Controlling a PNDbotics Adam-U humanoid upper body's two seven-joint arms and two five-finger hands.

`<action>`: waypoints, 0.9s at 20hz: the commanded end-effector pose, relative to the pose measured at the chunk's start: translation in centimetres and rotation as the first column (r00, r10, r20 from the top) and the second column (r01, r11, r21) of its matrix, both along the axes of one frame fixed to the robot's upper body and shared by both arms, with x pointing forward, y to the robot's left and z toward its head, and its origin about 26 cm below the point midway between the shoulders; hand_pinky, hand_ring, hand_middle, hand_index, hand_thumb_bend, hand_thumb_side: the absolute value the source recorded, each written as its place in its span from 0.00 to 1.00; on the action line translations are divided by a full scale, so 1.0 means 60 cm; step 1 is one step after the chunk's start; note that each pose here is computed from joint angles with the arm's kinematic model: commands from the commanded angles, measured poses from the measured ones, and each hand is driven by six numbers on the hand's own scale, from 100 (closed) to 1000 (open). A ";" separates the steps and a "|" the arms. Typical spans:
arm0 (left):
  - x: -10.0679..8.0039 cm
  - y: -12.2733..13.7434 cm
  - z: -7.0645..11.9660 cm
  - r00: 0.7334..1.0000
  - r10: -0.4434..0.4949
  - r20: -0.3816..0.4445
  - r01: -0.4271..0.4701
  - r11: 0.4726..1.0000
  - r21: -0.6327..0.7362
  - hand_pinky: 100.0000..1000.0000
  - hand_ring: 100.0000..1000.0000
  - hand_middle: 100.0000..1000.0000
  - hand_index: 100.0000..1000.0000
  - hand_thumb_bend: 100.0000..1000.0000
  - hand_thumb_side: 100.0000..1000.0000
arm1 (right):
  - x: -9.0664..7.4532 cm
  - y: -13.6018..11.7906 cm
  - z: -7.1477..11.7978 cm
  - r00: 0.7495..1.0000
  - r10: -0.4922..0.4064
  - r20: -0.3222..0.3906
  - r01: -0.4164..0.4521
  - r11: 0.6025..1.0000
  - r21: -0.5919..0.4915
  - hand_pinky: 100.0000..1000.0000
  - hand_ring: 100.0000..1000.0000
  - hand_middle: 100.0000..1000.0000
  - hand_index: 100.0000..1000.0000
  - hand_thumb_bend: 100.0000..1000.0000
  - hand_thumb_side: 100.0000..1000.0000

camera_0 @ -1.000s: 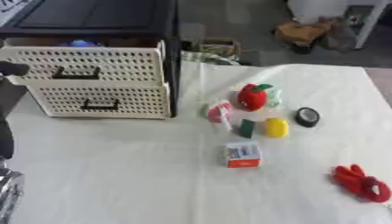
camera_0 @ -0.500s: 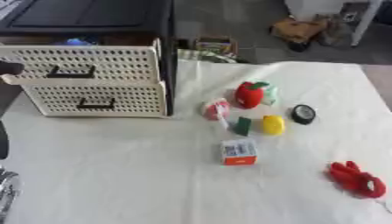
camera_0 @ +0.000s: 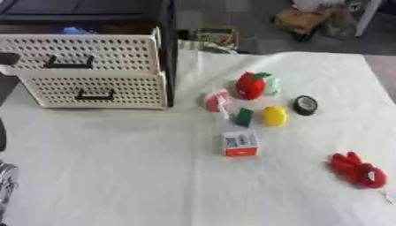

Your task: Pick up objects from table and place into drawer.

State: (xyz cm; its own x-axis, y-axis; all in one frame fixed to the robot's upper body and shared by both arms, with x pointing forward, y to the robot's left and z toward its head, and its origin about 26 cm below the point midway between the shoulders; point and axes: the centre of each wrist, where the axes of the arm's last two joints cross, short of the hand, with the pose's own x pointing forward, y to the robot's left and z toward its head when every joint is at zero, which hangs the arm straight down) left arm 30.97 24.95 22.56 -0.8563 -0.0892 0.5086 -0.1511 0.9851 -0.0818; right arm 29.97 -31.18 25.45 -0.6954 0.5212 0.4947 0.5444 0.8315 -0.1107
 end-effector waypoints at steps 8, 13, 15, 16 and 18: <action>-0.005 0.003 0.012 1.000 -0.005 0.031 0.004 1.000 0.004 0.55 0.41 0.57 0.83 0.00 0.64 | -0.005 -0.001 0.016 0.999 0.001 0.032 -0.001 1.000 -0.006 0.77 0.55 0.58 0.80 0.00 0.78; -0.006 0.004 0.010 1.000 0.001 0.029 -0.001 1.000 0.002 0.55 0.41 0.57 0.82 0.00 0.64 | -0.005 -0.001 0.014 1.000 -0.001 0.029 0.001 1.000 0.000 0.77 0.55 0.58 0.80 0.00 0.78; -0.006 0.005 0.010 1.000 0.003 0.027 -0.003 1.000 0.000 0.55 0.41 0.57 0.82 0.00 0.64 | -0.005 -0.001 0.015 1.000 0.001 0.031 -0.001 1.000 0.002 0.77 0.55 0.58 0.80 0.00 0.78; -0.006 0.005 0.009 1.000 0.003 0.026 -0.003 1.000 0.000 0.55 0.41 0.57 0.82 0.00 0.64 | -0.005 -0.001 0.015 0.999 0.001 0.032 -0.001 1.000 0.004 0.77 0.55 0.58 0.80 0.00 0.78; -0.006 0.005 0.008 1.000 0.004 0.024 -0.004 1.000 0.001 0.55 0.41 0.57 0.83 0.00 0.64 | -0.005 0.000 0.015 0.999 0.001 0.033 -0.001 1.000 0.010 0.77 0.55 0.58 0.80 0.00 0.78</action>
